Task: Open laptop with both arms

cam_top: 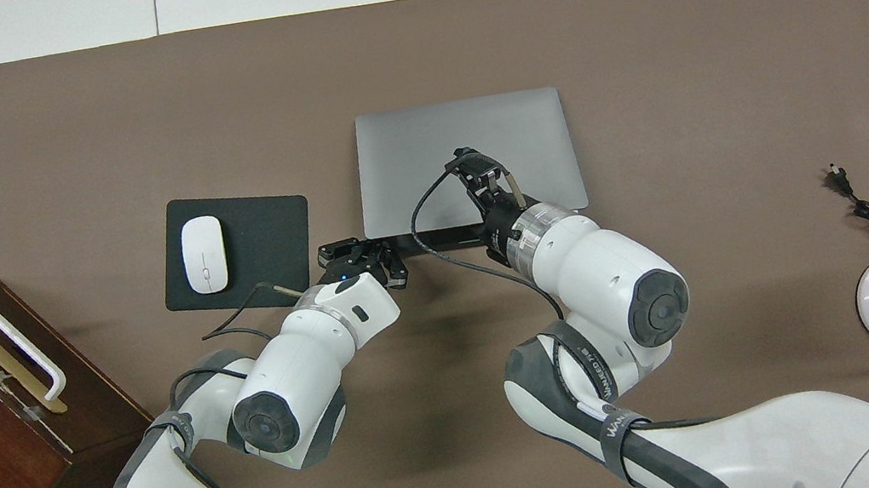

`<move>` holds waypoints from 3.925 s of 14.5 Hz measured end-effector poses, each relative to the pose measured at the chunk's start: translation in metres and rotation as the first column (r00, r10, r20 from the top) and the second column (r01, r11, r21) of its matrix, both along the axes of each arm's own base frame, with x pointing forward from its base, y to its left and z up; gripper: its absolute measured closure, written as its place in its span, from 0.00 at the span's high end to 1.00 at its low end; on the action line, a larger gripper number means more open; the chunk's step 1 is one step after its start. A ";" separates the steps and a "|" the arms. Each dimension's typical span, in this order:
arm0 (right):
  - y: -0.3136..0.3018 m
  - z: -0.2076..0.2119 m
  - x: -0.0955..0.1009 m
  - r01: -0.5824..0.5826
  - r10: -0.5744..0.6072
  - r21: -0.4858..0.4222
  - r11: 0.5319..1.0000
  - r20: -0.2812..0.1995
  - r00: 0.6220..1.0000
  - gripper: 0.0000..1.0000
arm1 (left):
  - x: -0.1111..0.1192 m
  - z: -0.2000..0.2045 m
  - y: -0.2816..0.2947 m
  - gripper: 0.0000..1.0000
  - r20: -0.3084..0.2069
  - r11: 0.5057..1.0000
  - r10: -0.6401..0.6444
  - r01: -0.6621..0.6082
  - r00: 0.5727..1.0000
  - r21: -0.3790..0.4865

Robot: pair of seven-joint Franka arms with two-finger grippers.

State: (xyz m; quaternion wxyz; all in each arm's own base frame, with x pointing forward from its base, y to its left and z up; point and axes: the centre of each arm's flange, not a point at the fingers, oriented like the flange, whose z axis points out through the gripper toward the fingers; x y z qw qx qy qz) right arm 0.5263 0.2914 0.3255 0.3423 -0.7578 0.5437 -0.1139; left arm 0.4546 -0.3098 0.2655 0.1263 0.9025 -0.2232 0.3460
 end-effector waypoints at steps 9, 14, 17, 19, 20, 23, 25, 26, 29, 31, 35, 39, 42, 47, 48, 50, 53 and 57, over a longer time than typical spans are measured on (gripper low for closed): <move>0.001 0.033 0.042 -0.001 -0.001 -0.023 1.000 -0.081 0.997 1.00 | 0.000 0.000 0.000 0.01 0.000 1.000 0.000 0.000 1.000 0.000; -0.003 0.080 0.076 -0.006 0.002 -0.035 0.999 -0.116 0.993 1.00 | 0.000 0.000 0.000 0.01 0.000 1.000 0.000 0.000 1.000 0.000; -0.006 0.093 0.088 -0.012 0.006 -0.049 0.999 -0.124 0.992 1.00 | 0.000 0.000 0.000 0.01 0.000 1.000 0.000 0.000 1.000 0.000; -0.008 0.101 0.097 -0.014 0.007 -0.054 0.998 -0.130 0.991 1.00 | 0.000 0.000 0.000 0.01 0.000 1.000 0.000 0.000 1.000 0.000; -0.008 0.105 0.102 -0.017 0.009 -0.058 0.998 -0.136 0.991 1.00 | 0.000 0.000 0.000 0.01 0.000 1.000 0.000 0.000 1.000 0.000; -0.011 0.118 0.119 -0.020 0.010 -0.069 0.997 -0.148 0.989 1.00 | 0.000 0.000 0.000 0.01 0.001 1.000 0.000 0.000 1.000 0.000; -0.011 0.124 0.126 -0.025 0.013 -0.072 0.997 -0.158 0.987 1.00 | 0.000 0.000 0.000 0.01 0.001 1.000 0.000 0.000 1.000 0.000; -0.011 0.126 0.129 -0.029 0.016 -0.078 0.997 -0.161 0.987 1.00 | 0.000 0.000 0.000 0.01 0.001 1.000 -0.001 0.001 1.000 0.000; -0.012 0.132 0.138 -0.031 0.018 -0.081 0.996 -0.165 0.986 1.00 | 0.000 0.000 0.000 0.01 0.001 1.000 -0.001 0.001 1.000 0.000; -0.016 0.135 0.145 -0.026 0.012 -0.082 0.996 -0.165 0.986 1.00 | 0.000 0.000 0.000 0.01 0.001 1.000 -0.001 0.001 1.000 0.000; -0.020 0.136 0.158 -0.018 0.005 -0.080 0.997 -0.153 0.988 1.00 | 0.000 0.000 0.000 0.01 0.001 1.000 -0.001 0.001 1.000 0.000; -0.021 0.132 0.173 -0.015 0.003 -0.084 0.996 -0.139 0.990 1.00 | 0.000 0.000 0.000 0.01 0.001 1.000 -0.001 0.001 1.000 0.000; -0.021 0.129 0.183 -0.008 -0.001 -0.074 0.997 -0.133 0.991 1.00 | 0.000 0.000 0.000 0.01 0.001 1.000 -0.001 0.001 1.000 0.000; -0.022 0.126 0.192 -0.005 -0.004 -0.071 0.997 -0.126 0.992 1.00 | 0.000 0.000 0.000 0.01 0.001 1.000 -0.001 0.001 1.000 0.001; -0.022 0.126 0.192 -0.005 -0.004 -0.071 0.997 -0.125 0.992 1.00 | 0.000 0.000 0.000 0.01 0.001 1.000 -0.001 0.001 1.000 0.001; -0.022 0.126 0.192 -0.005 -0.004 -0.071 0.997 -0.126 0.992 1.00 | 0.000 0.000 0.000 0.01 0.001 1.000 -0.001 0.001 1.000 0.001; -0.022 0.126 0.193 -0.012 0.002 -0.075 0.997 -0.128 0.992 1.00 | 0.000 0.000 0.000 0.01 0.001 1.000 -0.001 0.001 1.000 0.001; -0.031 0.137 0.191 -0.080 0.056 -0.139 0.987 -0.172 0.984 1.00 | 0.000 0.000 0.000 0.01 0.001 1.000 -0.001 0.001 1.000 0.001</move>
